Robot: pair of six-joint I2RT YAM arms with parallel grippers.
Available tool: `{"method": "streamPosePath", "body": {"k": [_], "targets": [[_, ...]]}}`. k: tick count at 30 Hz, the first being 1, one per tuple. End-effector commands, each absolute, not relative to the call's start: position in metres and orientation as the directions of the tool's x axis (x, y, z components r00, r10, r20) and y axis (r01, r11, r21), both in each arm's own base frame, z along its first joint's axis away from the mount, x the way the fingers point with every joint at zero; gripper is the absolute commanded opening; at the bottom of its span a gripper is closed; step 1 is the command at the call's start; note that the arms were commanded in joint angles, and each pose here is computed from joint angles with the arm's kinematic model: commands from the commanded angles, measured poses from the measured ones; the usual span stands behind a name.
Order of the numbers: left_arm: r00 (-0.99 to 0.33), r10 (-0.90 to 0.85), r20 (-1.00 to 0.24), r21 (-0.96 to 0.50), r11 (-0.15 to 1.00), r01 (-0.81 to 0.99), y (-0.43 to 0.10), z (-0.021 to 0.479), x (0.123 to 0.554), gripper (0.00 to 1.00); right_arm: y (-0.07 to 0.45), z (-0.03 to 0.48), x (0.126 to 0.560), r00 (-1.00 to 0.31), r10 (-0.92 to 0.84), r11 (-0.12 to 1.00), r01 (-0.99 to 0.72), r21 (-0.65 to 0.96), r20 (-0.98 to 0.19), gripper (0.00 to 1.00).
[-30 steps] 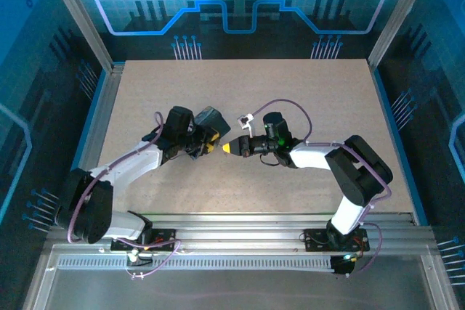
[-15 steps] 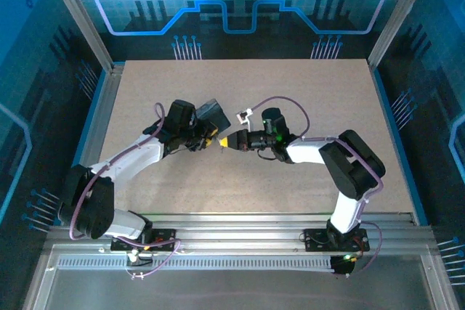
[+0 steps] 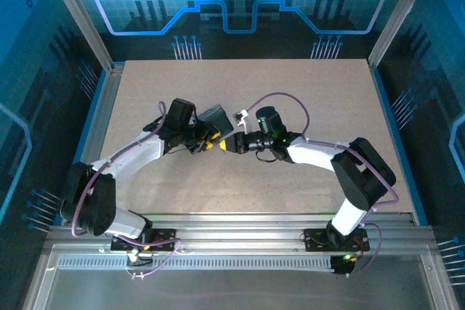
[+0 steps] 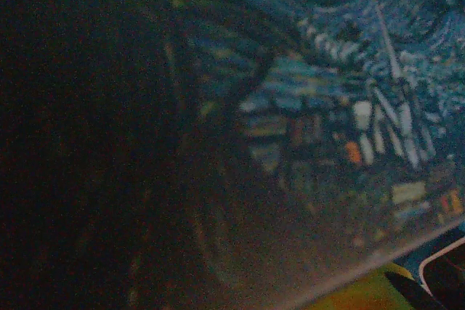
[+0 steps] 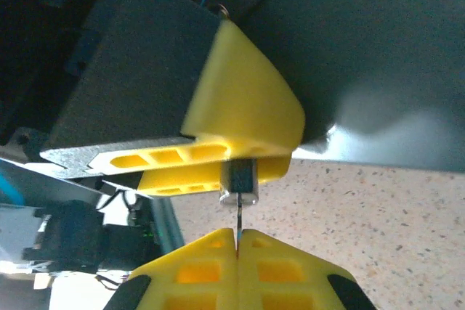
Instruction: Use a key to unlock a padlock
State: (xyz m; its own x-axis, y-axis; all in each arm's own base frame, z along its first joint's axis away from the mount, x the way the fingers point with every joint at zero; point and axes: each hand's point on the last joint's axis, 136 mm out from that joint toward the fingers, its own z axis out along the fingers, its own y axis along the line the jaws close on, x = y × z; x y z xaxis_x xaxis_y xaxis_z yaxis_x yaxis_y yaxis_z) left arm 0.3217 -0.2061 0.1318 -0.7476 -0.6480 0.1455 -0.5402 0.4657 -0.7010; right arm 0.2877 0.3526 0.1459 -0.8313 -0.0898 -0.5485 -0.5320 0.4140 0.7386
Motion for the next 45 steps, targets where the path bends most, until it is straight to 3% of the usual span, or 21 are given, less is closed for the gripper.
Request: {"method": "streamPosePath", "body": {"k": [1, 8, 15, 21, 23, 29, 33, 36, 38, 45], "targets": [[-0.807, -0.560, 0.185, -0.734, 0.468, -0.493, -0.230, 0.145, 0.313, 0.02, 0.366, 0.200, 0.297, -0.682, -0.073, 0.371, -0.696, 0.615, -0.728, 0.00], [-0.768, -0.587, 0.257, -0.755, 0.375, -0.539, -0.240, 0.141, 0.313, 0.00, 0.380, 0.202, 0.310, -0.755, -0.032, 0.238, -0.642, 0.729, -0.655, 0.00], [-0.681, -0.666, 0.305, -0.728, 0.298, -0.618, -0.229, 0.134, 0.309, 0.00, 0.380, 0.216, 0.300, -0.721, -0.014, 0.147, -0.687, 0.712, -0.693, 0.04], [-0.599, -0.751, 0.278, -0.677, 0.289, -0.676, -0.198, 0.125, 0.308, 0.00, 0.350, 0.200, 0.292, -0.703, -0.113, 0.250, -0.704, 0.665, -0.702, 0.30], [-0.589, -0.761, 0.271, -0.665, 0.295, -0.687, -0.193, 0.124, 0.308, 0.00, 0.336, 0.193, 0.286, -0.675, -0.167, 0.310, -0.728, 0.612, -0.719, 0.34], [-0.576, -0.764, 0.290, -0.625, 0.304, -0.718, -0.192, 0.120, 0.304, 0.02, 0.305, 0.191, 0.270, -0.497, -0.329, 0.406, -0.842, 0.355, -0.803, 0.37], [-0.577, -0.760, 0.299, -0.604, 0.317, -0.731, -0.192, 0.121, 0.301, 0.03, 0.297, 0.179, 0.278, -0.268, -0.433, 0.478, -0.878, 0.033, -0.861, 0.35], [-0.575, -0.760, 0.302, -0.589, 0.326, -0.740, -0.192, 0.123, 0.300, 0.04, 0.303, 0.180, 0.282, -0.025, -0.485, 0.466, -0.853, -0.234, -0.874, 0.34], [-0.577, -0.759, 0.301, -0.578, 0.337, -0.744, -0.192, 0.123, 0.299, 0.04, 0.312, 0.187, 0.283, 0.150, -0.513, 0.439, -0.800, -0.408, -0.845, 0.33], [-0.574, -0.763, 0.297, -0.554, 0.351, -0.755, -0.192, 0.122, 0.300, 0.04, 0.340, 0.180, 0.291, 0.368, -0.638, 0.326, -0.668, -0.670, -0.677, 0.28]]}}
